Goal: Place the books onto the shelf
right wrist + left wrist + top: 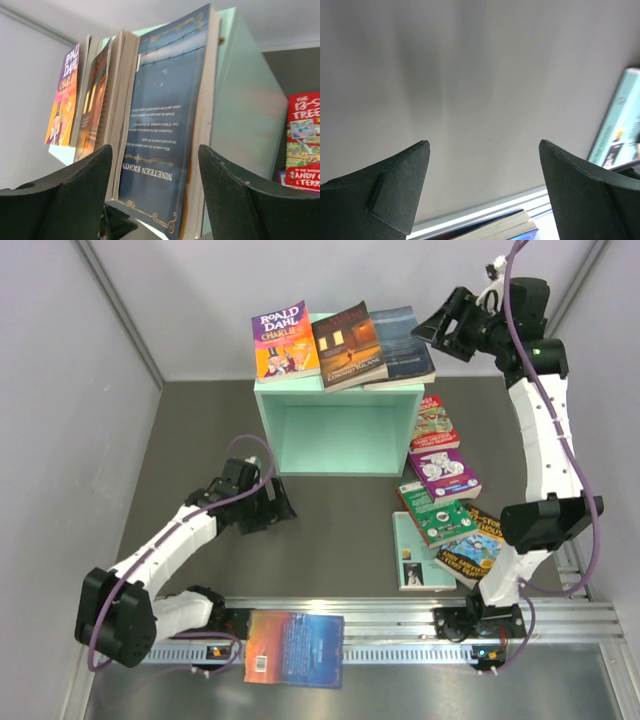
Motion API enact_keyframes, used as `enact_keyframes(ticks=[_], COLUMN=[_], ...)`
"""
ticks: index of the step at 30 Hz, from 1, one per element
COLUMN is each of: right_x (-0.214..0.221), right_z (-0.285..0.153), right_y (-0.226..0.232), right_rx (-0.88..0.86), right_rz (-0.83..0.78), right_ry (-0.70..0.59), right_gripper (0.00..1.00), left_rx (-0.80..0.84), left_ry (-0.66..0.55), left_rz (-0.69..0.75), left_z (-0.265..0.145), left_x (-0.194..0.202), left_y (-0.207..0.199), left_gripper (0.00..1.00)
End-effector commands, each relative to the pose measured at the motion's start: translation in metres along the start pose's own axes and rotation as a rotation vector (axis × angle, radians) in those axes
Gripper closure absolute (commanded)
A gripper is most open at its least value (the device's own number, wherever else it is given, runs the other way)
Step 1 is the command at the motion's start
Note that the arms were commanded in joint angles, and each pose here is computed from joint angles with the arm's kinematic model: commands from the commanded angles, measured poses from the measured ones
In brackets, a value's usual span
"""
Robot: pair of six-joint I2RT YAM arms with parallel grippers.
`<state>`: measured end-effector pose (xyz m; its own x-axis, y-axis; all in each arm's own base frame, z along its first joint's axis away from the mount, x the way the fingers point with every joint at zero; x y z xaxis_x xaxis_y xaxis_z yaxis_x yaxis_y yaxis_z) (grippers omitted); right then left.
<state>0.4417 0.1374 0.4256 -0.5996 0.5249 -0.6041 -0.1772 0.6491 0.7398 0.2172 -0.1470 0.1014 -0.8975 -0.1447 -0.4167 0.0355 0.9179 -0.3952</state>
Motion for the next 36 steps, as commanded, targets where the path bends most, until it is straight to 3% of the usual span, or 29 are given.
enact_keyframes(ticks=[1, 6, 11, 16, 22, 36], right_x=[-0.038, -0.047, -0.043, -0.03, -0.006, 0.043], right_z=[-0.022, -0.015, 0.005, 0.012, 0.011, -0.01], right_y=[0.011, -0.01, -0.026, -0.023, -0.017, 0.004], right_rx=[0.002, 0.07, 0.084, 0.057, 0.02, -0.095], right_rz=[-0.031, 0.015, 0.069, 0.086, 0.096, 0.047], right_ry=[-0.193, -0.243, -0.214, -0.185, -0.128, -0.045], right_gripper=[0.31, 0.34, 0.61, 0.73, 0.76, 0.76], left_rx=[0.018, 0.026, 0.078, 0.099, 0.126, 0.079], left_ry=[-0.083, -0.184, -0.358, -0.589, -0.662, -0.685], left_rz=[0.052, 0.103, 0.142, 0.173, 0.203, 0.198], left_z=[-0.019, -0.051, -0.104, -0.164, -0.191, -0.195], left_x=[-0.033, -0.089, -0.153, -0.212, -0.24, -0.233], left_y=[-0.015, -0.045, -0.086, -0.115, -0.135, -0.122], left_gripper=[0.05, 0.05, 0.06, 0.06, 0.06, 0.05])
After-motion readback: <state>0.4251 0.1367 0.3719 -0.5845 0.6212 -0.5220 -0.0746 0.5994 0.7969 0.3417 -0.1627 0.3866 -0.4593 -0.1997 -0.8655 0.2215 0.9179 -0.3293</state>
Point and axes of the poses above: each gripper's point midway between its finger pads, its own z axis out along the fingers, its own y axis along the line the jaws close on, x = y × z, the point moved 2 cm from there along -z, back along the fingers, and after that the axes turned 10 degrees about z, right-handed, at the moved point
